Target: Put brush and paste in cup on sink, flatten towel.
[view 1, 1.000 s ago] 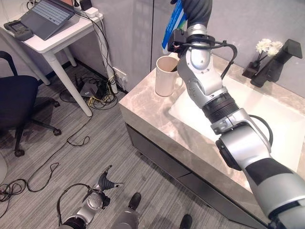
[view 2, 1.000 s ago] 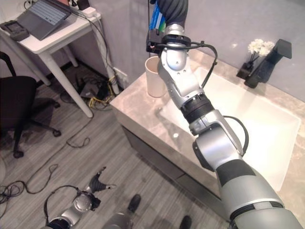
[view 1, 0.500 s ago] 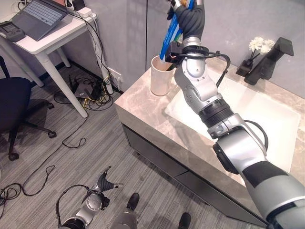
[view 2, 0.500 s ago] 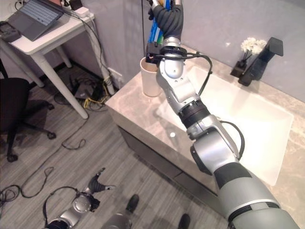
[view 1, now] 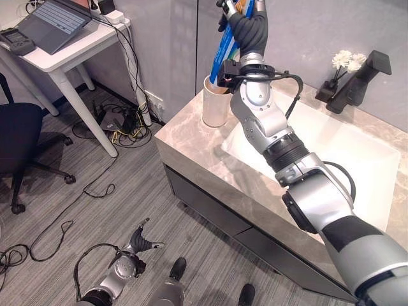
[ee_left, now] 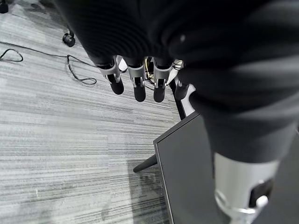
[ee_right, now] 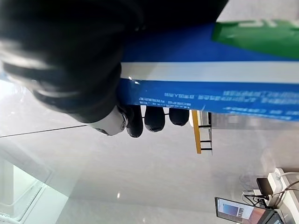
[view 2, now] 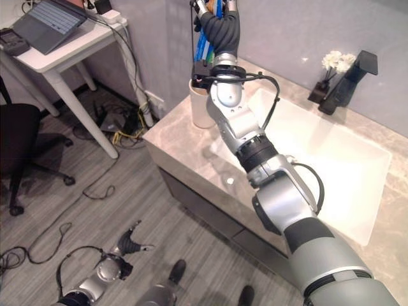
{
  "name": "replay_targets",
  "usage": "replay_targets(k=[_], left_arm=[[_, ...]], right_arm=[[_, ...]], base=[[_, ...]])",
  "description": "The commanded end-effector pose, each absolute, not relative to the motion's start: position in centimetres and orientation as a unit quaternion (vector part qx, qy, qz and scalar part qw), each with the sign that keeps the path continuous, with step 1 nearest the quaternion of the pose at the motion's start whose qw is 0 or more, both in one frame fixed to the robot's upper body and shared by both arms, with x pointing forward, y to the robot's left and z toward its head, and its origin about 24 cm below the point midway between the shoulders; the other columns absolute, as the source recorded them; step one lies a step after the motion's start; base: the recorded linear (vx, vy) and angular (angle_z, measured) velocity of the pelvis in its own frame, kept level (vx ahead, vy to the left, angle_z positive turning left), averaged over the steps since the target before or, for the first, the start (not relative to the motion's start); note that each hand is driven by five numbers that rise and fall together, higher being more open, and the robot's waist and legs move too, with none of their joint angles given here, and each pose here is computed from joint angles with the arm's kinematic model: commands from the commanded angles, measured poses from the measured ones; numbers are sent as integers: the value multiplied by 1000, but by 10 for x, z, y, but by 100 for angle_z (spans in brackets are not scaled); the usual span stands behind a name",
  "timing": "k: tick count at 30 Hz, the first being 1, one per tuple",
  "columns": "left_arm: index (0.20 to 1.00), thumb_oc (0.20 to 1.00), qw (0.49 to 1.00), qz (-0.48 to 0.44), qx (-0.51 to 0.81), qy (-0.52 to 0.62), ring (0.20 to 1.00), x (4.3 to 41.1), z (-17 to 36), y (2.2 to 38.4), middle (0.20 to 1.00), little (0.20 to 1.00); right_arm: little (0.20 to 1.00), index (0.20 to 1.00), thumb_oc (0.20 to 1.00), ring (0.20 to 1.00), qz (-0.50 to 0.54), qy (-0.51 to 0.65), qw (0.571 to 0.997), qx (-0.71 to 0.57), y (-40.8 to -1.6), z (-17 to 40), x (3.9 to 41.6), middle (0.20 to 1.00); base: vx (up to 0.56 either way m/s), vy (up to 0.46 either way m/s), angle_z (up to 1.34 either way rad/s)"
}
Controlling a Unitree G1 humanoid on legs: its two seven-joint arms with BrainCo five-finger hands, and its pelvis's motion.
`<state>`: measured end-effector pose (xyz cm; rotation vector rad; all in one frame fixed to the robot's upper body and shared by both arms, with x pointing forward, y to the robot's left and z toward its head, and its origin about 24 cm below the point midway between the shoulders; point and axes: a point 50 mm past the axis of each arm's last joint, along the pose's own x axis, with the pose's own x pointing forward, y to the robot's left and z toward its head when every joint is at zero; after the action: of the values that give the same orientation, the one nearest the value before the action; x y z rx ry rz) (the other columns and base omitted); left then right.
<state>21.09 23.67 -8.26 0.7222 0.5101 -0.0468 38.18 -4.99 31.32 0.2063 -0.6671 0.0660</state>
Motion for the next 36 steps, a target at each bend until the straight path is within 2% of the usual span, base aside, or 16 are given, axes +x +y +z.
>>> replay_targets(k=[1, 36], left_arm=[[1000, 1000, 907, -19, 365, 211, 1000, 225, -68, 244, 1000, 1000], [1000, 1000, 906, -24, 389, 165, 1000, 239, -52, 244, 1000, 1000]], right_arm=[[200, 200, 200, 200, 36, -404, 909, 94, -59, 355, 370, 200], [200, 200, 200, 200, 21, -411, 910, 55, -58, 359, 371, 200]], base=[[0, 0, 0], [0, 0, 0]])
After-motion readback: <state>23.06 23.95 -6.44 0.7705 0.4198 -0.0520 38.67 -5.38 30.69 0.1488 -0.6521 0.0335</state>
